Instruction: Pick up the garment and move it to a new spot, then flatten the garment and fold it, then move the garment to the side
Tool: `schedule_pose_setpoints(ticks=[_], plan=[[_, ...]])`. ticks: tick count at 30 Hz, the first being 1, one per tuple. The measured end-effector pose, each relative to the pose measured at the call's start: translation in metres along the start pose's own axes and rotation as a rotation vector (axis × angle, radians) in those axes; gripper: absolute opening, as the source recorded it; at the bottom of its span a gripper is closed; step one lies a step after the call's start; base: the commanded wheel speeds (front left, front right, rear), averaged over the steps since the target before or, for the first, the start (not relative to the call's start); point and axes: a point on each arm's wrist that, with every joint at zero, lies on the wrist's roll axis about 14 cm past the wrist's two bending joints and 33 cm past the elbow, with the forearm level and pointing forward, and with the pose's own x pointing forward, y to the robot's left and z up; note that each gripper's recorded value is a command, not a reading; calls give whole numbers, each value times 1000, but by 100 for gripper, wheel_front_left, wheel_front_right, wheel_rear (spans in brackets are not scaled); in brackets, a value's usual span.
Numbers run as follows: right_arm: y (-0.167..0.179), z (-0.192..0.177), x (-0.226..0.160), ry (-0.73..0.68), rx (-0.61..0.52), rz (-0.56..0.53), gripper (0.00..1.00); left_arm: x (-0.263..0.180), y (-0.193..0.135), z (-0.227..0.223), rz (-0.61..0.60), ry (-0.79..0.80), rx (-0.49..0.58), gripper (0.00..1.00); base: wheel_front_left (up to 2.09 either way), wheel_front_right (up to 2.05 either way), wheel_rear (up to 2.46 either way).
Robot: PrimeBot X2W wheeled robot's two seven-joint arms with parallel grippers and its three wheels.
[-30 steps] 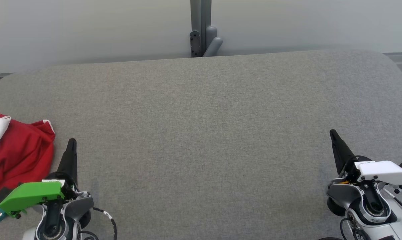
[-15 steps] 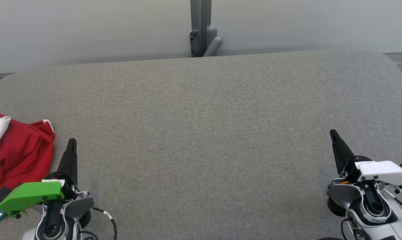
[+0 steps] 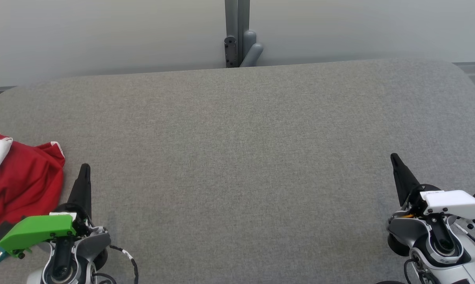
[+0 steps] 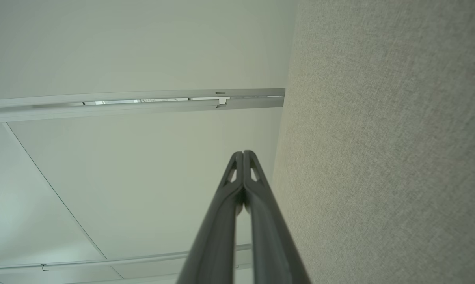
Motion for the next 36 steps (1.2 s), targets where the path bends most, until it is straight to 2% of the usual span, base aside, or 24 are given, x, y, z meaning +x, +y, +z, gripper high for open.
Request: schedule_pose_setpoints(ticks=[26, 27, 32, 36], plan=[[1, -1, -1, 2, -1, -2, 0, 0, 0, 0, 0, 0, 0, 0, 0, 0, 0], [-1, -1, -1, 1, 0, -7, 100, 0, 2, 0, 5, 0, -1, 100, 0, 0, 0], [-27, -8, -12, 5, 16, -80, 100, -11, 31, -1, 88, -3, -12, 100, 0, 0, 0], [-28, -9, -13, 10, -19, -76, 100, -12, 34, 0, 100, -17, 23, 100, 0, 0, 0]])
